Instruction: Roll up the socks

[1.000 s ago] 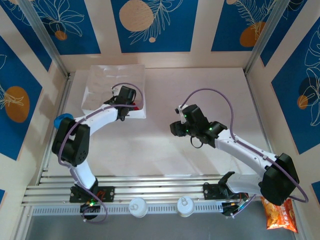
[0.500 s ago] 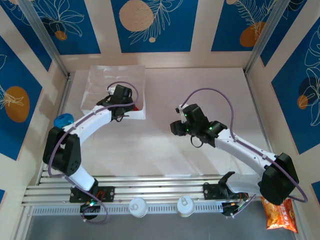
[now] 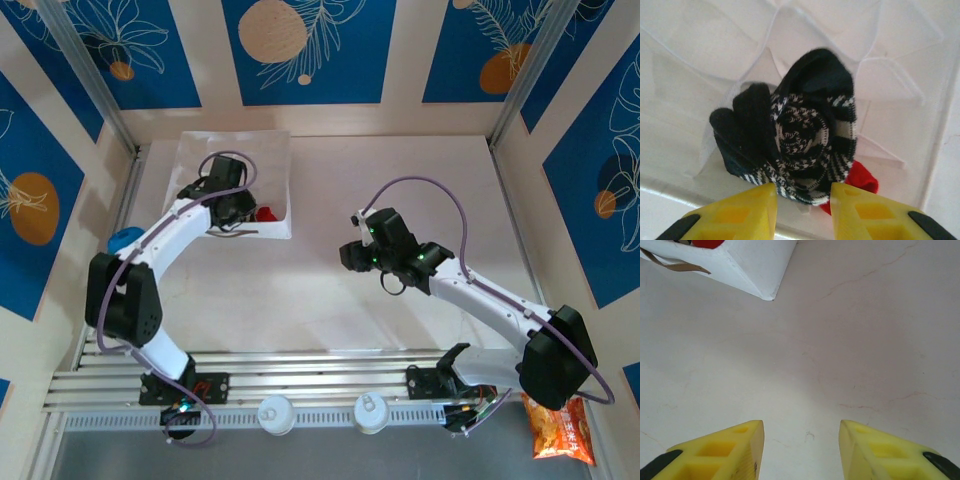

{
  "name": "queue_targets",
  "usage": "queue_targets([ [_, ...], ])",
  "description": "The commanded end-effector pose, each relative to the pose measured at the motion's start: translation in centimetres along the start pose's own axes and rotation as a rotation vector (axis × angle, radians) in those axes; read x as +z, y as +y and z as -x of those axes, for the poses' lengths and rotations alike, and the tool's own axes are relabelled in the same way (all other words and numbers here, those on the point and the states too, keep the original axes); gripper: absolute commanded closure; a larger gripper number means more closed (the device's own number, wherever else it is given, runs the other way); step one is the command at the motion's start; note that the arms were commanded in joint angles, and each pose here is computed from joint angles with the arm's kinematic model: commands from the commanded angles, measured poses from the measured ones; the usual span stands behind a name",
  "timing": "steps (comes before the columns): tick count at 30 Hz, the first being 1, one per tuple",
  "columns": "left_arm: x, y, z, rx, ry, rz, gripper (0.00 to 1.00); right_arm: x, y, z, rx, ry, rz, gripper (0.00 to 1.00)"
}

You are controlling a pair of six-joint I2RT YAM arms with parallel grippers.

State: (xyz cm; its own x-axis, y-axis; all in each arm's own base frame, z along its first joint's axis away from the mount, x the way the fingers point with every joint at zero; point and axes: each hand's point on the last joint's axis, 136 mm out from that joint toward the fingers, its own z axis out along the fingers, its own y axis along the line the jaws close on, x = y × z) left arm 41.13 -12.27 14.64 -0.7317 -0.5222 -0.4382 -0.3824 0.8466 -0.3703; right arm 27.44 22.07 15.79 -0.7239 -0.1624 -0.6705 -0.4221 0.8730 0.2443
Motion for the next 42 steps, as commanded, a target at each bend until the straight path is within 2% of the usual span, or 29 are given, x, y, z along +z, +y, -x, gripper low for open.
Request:
queue_targets([
  [1,0.2,-0.6,0.7,-0.042,0.018,-0.035,0.67,0.0,0.1,-0.5,0.020,0.005,0.024,0.57],
  [7,-2.5,-2.7,3.3,-0.063,-0.053,-0.108,0.68,-0.2,-0.1,-1.0,0.023,0.012,0.017,0.57],
  [10,-3.3,-2.5,3.8,-0.094,-0.059,-0.107,0.68,-0.2,-0.2,-1.0,0.025,0.012,0.016,0.57],
  [13,-2.6,-1.1,4.1,-0.131,-0.038,-0.061,0.68,-0.1,-0.1,-0.9,0.027,0.010,0.021,0.57],
  [17,-1.1,2.0,4.6,-0.229,0.009,0.001,0.83,0.0,0.0,-0.7,0.029,0.009,0.024,0.58],
  [20,-0.2,2.9,4.5,-0.287,0.045,0.000,0.86,0.0,0.0,-0.7,0.030,0.007,0.022,0.58],
  [28,1.5,1.9,3.4,-0.395,0.111,-0.087,0.85,0.1,-0.2,-1.2,0.033,0.018,0.015,0.58],
  [31,2.6,2.1,2.8,-0.398,0.148,-0.070,0.84,0.2,-0.3,-1.2,0.037,0.019,0.015,0.58],
  [34,3.1,3.1,1.9,-0.375,0.194,0.003,0.84,0.3,-0.2,-1.0,0.037,0.018,0.014,0.58],
  [36,3.2,3.6,1.7,-0.366,0.191,0.029,0.84,0.3,-0.2,-0.9,0.037,0.016,0.014,0.58],
  [42,4.3,4.0,0.4,-0.395,0.231,0.023,0.86,0.6,-0.3,-1.1,0.042,0.021,0.013,0.58],
])
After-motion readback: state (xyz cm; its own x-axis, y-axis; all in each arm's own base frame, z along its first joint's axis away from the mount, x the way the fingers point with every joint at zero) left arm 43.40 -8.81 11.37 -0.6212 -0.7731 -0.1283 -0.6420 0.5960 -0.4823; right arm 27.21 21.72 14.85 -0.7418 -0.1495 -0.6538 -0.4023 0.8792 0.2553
